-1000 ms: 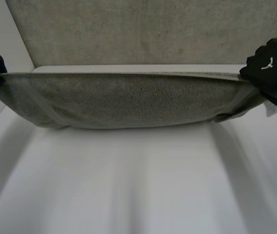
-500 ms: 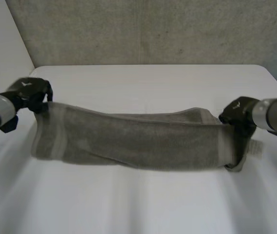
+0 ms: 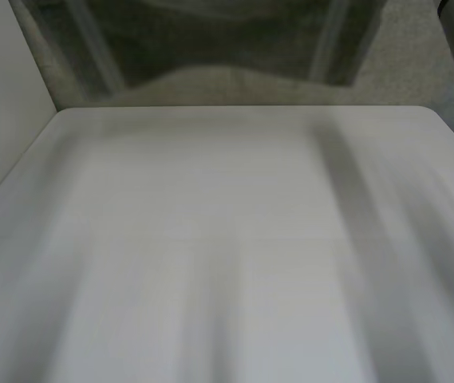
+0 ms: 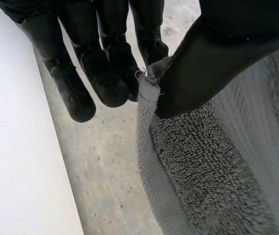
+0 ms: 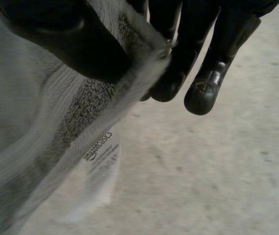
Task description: Fold the towel.
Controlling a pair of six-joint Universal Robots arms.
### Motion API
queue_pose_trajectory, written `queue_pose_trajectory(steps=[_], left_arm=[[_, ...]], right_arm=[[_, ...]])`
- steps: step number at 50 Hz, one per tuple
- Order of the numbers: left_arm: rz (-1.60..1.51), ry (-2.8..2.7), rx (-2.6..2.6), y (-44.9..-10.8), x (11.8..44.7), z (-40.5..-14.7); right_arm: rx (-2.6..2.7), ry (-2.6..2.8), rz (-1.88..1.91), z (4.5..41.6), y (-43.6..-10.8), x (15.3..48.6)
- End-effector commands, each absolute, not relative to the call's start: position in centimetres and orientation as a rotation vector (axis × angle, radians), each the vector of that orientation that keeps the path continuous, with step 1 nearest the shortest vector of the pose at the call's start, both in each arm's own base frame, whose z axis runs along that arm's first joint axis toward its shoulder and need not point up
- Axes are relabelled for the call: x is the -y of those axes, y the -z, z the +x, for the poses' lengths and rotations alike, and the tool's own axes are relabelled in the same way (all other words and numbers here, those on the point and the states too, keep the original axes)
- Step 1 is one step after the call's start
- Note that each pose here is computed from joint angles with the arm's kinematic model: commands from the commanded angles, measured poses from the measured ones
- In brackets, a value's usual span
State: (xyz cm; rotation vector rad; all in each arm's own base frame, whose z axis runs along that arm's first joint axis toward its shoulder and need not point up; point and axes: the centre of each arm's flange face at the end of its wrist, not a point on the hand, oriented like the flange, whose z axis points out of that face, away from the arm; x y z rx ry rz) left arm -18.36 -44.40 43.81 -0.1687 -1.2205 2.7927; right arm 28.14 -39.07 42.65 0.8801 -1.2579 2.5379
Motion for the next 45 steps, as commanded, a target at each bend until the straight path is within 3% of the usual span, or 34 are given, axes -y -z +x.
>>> queue_pose_trajectory(steps=[1, 7, 9, 11, 12, 13, 15, 16, 20, 23, 25, 28, 34, 40, 45], left_arm=[[-0.205, -2.685, 1.448, -38.5, 45.7, -17.8], [-0.249, -2.548, 1.694, -32.2, 46.9, -15.4], [-0.27, -2.494, 1.746, -30.5, 46.8, -15.4], [-0.309, -2.381, 1.848, -26.7, 46.6, -15.6], [-0.309, -2.381, 1.848, -26.7, 46.6, -15.6], [-0.325, -2.332, 1.885, -24.8, 46.3, -15.8], [-0.349, -2.283, 1.922, -23.0, 46.0, -15.9], [-0.378, -2.241, 1.951, -21.2, 45.6, -16.1], [-0.475, -2.191, 1.999, -18.4, 44.8, -16.4], [-0.602, -2.156, 2.053, -16.4, 43.7, -16.7], [-0.665, -2.145, 2.076, -15.8, 43.2, -16.6], [-0.735, -2.153, 2.107, -15.6, 42.6, -15.7], [-0.719, -2.239, 2.065, -19.3, 41.8, -14.0], [-0.592, -2.228, 2.054, -23.0, 39.8, -13.0], [-0.49, -2.209, 2.014, -25.9, 37.4, -12.5]], right_arm=[[1.412, -2.464, 1.156, 29.2, -38.6, 39.1], [1.495, -2.394, 1.237, 28.7, -35.5, 40.6], [1.575, -2.312, 1.339, 29.0, -32.2, 41.1], [1.61, -2.258, 1.397, 29.1, -30.3, 41.2], [1.651, -2.196, 1.448, 29.1, -28.3, 41.2], [1.651, -2.196, 1.449, 29.1, -28.3, 41.2], [1.746, -2.05, 1.555, 29.0, -23.7, 40.8], [1.747, -2.05, 1.555, 29.0, -23.7, 40.7], [1.796, -1.86, 1.693, 28.5, -17.5, 39.5], [1.786, -1.792, 1.74, 28.1, -15.4, 38.5], [1.792, -1.78, 1.748, 28.0, -15.2, 37.9], [1.767, -1.804, 1.736, 27.7, -17.7, 36.2], [1.756, -1.902, 1.65, 26.6, -23.2, 32.9], [1.831, -1.976, 1.531, 25.4, -26.0, 31.7], [1.864, -2.036, 1.332, 21.8, -30.7, 30.2]])
